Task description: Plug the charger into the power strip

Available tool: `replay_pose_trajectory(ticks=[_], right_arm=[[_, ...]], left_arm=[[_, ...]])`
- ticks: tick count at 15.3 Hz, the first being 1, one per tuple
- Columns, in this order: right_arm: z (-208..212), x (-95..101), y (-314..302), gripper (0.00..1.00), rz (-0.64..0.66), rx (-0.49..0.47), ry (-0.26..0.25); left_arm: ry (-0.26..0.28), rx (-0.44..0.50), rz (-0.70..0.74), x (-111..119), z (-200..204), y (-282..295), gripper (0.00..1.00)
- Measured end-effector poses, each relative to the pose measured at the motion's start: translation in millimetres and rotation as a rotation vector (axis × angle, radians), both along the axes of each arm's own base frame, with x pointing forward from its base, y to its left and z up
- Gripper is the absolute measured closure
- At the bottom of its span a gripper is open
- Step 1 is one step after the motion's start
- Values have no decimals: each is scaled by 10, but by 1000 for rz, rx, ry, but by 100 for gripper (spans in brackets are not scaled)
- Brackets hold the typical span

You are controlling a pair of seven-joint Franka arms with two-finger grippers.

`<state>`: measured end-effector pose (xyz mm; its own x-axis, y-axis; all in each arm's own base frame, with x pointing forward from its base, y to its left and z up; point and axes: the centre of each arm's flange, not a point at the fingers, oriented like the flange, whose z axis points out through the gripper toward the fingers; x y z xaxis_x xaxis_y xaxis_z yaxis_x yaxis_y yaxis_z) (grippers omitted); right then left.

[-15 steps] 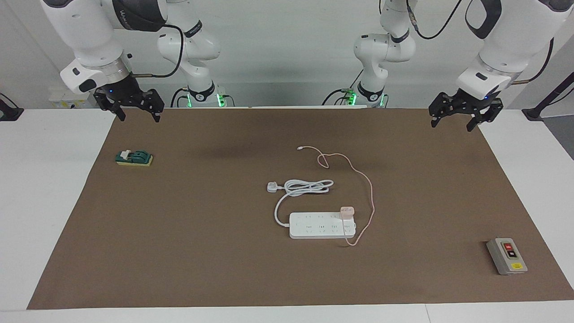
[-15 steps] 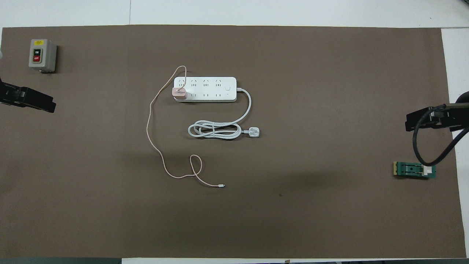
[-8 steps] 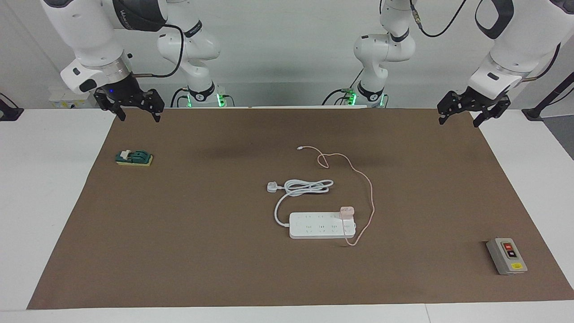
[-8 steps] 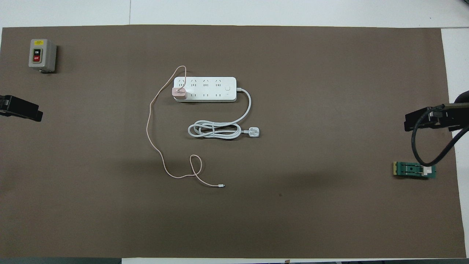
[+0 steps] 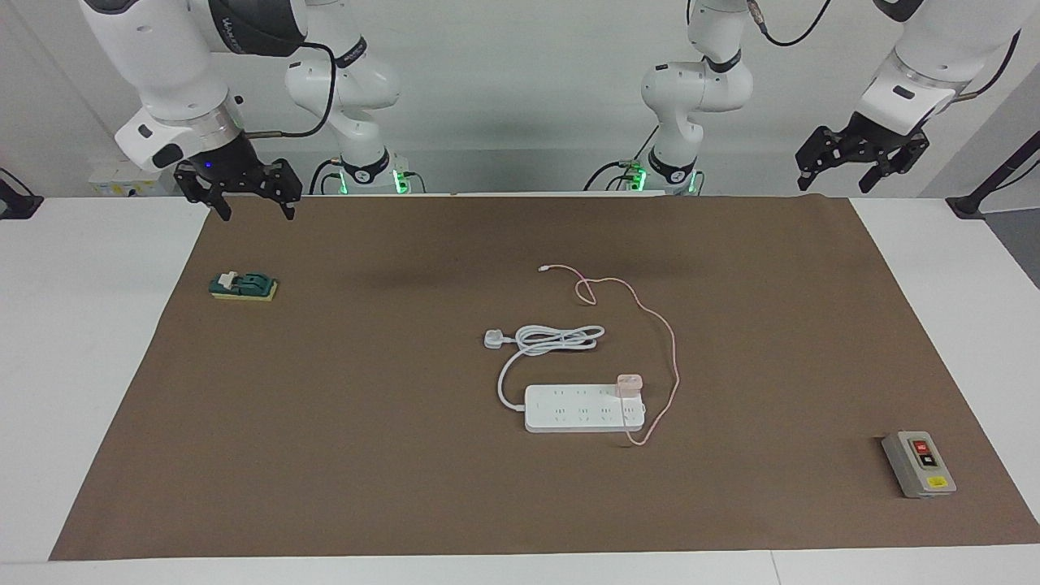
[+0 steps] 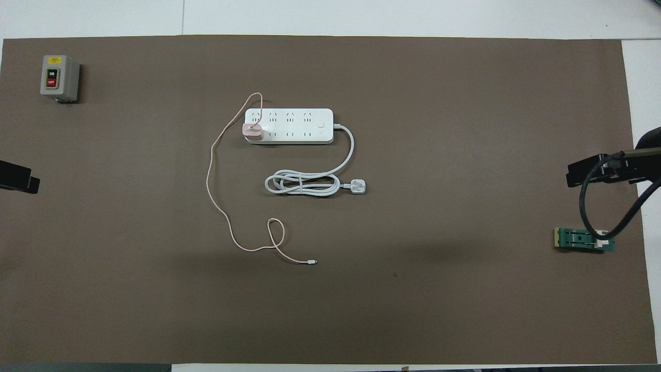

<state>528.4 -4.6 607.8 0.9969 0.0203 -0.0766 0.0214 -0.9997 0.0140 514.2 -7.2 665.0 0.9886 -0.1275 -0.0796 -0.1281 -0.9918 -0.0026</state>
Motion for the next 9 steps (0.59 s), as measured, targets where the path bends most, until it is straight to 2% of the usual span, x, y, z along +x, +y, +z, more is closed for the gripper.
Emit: replay_pose_trajectory(ticks=[2, 9], right_arm=[[0, 0, 4, 0, -2, 12, 0], [0, 0, -5, 0, -4, 12, 0]], left_arm=[[3, 0, 8, -24, -9, 39, 0], [35, 2, 25, 125, -242, 68, 0]])
